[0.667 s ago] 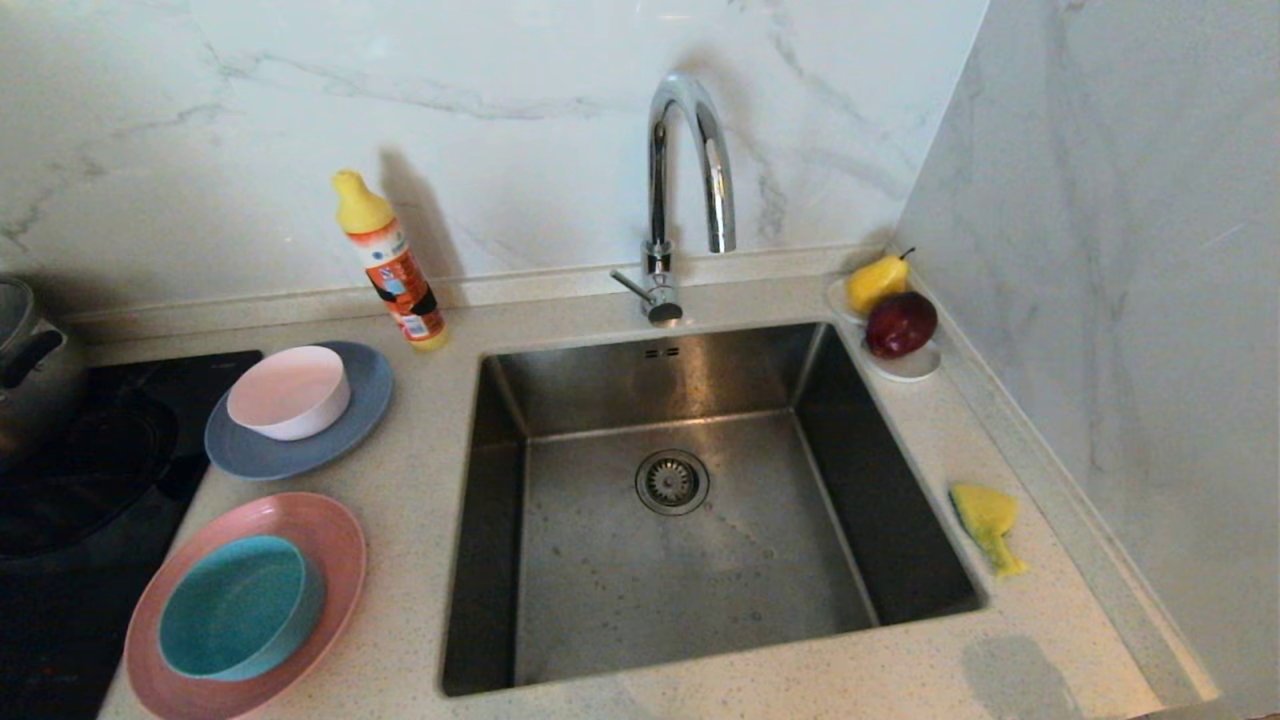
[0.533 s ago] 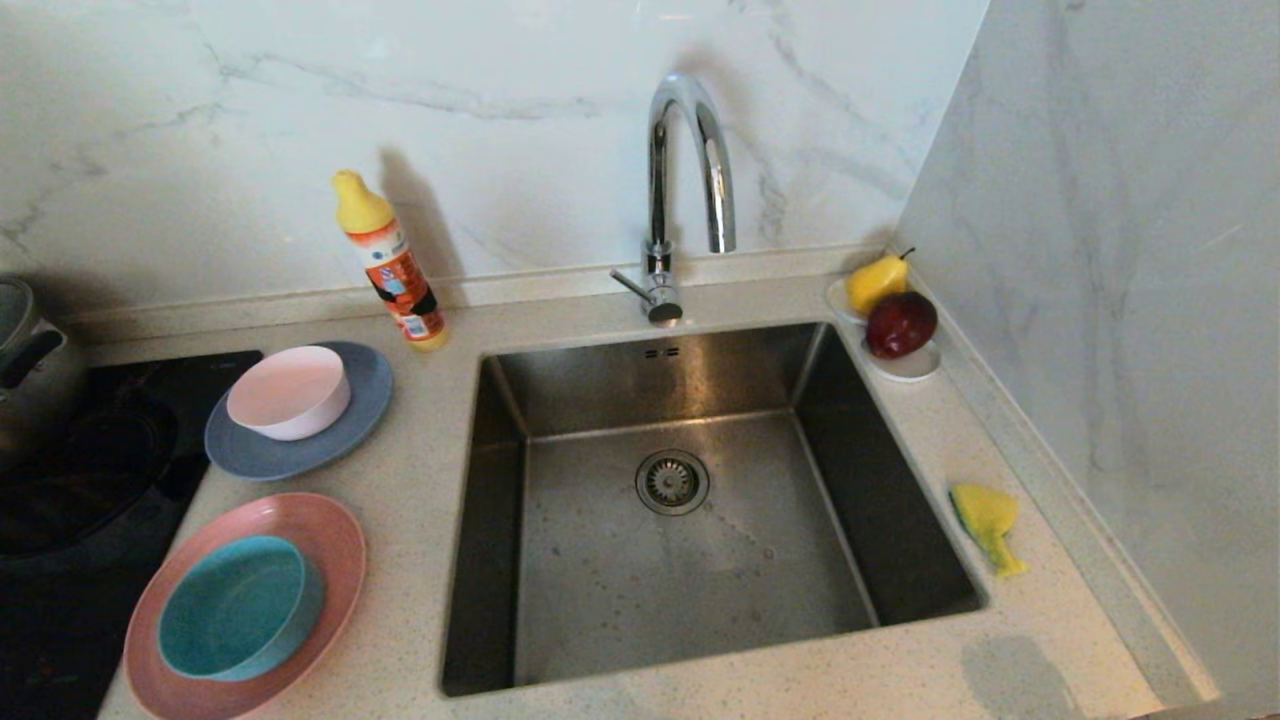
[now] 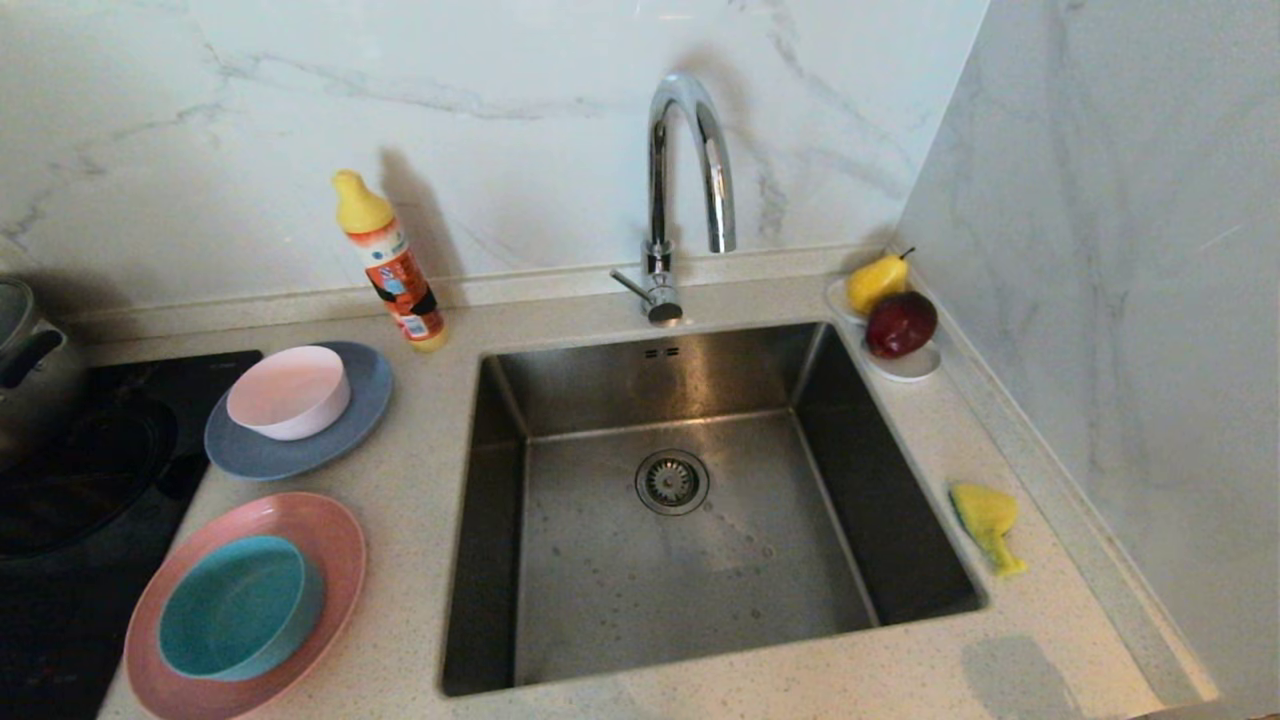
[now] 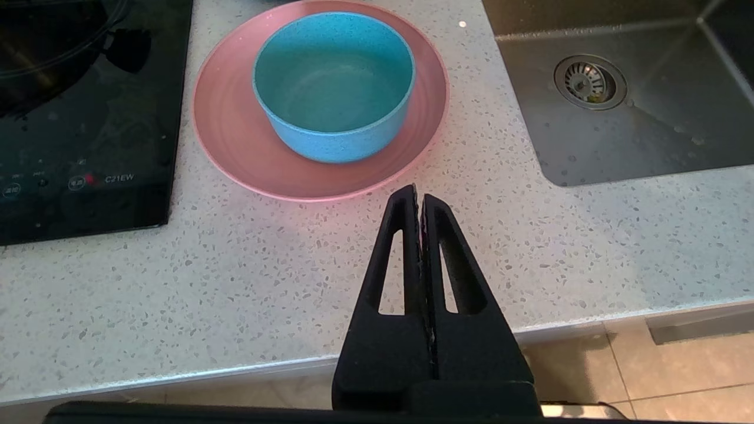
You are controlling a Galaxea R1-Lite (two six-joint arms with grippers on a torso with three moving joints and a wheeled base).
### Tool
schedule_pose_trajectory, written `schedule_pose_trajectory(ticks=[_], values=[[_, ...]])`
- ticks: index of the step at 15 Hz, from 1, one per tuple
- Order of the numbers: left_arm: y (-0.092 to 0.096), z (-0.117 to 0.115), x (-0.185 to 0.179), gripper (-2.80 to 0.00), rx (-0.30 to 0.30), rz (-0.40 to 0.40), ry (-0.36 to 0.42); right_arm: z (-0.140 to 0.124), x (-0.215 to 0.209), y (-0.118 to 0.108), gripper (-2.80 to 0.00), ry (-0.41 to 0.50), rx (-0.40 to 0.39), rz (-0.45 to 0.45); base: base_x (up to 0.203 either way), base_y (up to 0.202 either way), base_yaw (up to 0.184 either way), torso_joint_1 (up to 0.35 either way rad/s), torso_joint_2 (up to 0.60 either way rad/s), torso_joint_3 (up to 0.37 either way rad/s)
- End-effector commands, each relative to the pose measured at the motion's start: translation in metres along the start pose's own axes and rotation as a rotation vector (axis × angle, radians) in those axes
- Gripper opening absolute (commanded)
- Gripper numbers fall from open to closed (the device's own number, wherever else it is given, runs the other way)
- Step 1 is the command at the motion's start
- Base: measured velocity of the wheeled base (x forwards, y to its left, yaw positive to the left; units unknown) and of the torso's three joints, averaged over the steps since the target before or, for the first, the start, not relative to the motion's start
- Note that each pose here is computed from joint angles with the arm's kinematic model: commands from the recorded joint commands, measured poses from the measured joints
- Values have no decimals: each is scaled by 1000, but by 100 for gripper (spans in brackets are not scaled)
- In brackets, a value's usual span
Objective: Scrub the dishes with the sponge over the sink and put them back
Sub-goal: Grab the dish soap
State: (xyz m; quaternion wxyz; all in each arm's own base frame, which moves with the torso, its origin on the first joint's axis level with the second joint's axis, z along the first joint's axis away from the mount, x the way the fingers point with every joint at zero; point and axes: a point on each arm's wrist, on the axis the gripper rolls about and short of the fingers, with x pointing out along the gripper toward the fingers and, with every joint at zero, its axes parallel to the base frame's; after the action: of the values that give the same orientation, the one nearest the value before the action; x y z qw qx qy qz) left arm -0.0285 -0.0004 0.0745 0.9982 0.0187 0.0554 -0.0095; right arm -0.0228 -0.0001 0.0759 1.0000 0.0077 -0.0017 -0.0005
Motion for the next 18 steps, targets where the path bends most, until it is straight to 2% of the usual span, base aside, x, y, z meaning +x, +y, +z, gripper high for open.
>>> schedule_pose_trajectory(ticks=[1, 12, 15, 16, 18], values=[[0, 0, 0, -280, 0, 0, 2, 0, 0, 0, -280, -1, 0, 0, 0, 0, 0, 0, 0, 0], [0, 1, 0, -280, 18, 8, -6, 0, 0, 0, -280, -1, 0, 0, 0, 0, 0, 0, 0, 0], [2, 38, -15, -280, 19, 28, -154, 0, 0, 0, -280, -1, 0, 0, 0, 0, 0, 0, 0, 0], [2, 52, -16, -280, 19, 30, -155, 0, 0, 0, -280, -1, 0, 1, 0, 0, 0, 0, 0, 0], [4, 84, -7, -280, 14, 30, -100, 0, 0, 0, -280, 0, 0, 1, 0, 0, 0, 0, 0, 0]])
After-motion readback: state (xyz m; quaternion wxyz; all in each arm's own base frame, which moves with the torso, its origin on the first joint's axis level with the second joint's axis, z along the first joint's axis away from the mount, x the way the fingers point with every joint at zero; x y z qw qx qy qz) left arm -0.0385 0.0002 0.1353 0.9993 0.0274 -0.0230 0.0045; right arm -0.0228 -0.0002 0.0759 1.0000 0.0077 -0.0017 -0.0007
